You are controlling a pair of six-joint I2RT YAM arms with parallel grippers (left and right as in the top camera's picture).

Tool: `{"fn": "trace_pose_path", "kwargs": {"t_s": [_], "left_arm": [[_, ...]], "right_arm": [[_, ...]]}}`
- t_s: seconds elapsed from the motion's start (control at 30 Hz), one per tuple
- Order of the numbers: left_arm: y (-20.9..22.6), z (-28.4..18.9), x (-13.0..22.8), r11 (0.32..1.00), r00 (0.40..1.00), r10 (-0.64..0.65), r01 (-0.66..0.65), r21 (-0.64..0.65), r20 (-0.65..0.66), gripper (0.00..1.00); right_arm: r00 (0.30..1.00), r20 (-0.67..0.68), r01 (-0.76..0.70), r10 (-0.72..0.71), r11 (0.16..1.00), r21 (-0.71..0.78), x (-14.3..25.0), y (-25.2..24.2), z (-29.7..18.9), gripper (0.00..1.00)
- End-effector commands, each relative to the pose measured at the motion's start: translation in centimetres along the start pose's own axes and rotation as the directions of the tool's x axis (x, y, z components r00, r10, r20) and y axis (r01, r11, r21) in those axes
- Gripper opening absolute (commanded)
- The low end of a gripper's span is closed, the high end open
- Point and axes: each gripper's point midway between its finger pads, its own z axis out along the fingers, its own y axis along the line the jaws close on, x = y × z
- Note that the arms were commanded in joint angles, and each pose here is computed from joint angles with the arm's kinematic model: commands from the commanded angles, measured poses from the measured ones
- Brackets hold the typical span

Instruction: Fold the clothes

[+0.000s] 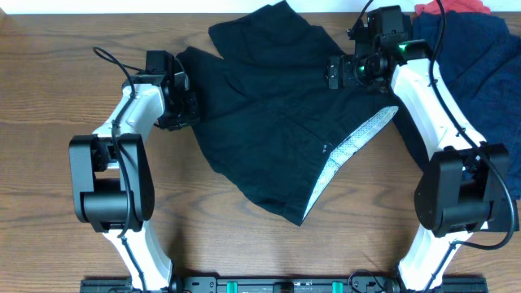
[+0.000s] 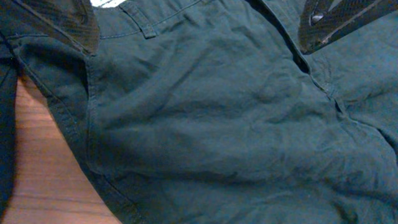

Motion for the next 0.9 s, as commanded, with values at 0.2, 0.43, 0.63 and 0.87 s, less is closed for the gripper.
{"fn": "trace_pose_path", "kwargs": {"t_s": [0.2,0.43,0.63,0.87], "left_arm": [[-0.1,-0.2,0.4,1.000,0.999,-0.018,0.018,-0.001,-0.026,0.06],[2.3,-2.5,3.1,0.982,0.979,-0.177,0.167,-0.089,-0.107,0.06],[3.9,-6.5,4.8,0.967,0.964,-0.234,0.217,-0.134,-0.126,0.06],[5.7,-11.4,6.2,0.948,0.955,-0.283,0.266,-0.177,-0.083,0.06]], "right_arm": [[1.000,0.008,0.007,-0.006,1.000,-0.024,-0.2,1.6,-0.5,0.99],[1.000,0.001,0.015,-0.015,1.000,-0.027,0.0,2.0,-0.4,0.99],[0.999,-0.005,0.046,-0.046,0.999,-0.028,0.3,3.1,-0.2,0.99],[0.996,-0.054,0.070,-0.072,0.997,-0.036,2.2,4.5,0.7,0.99]]}}
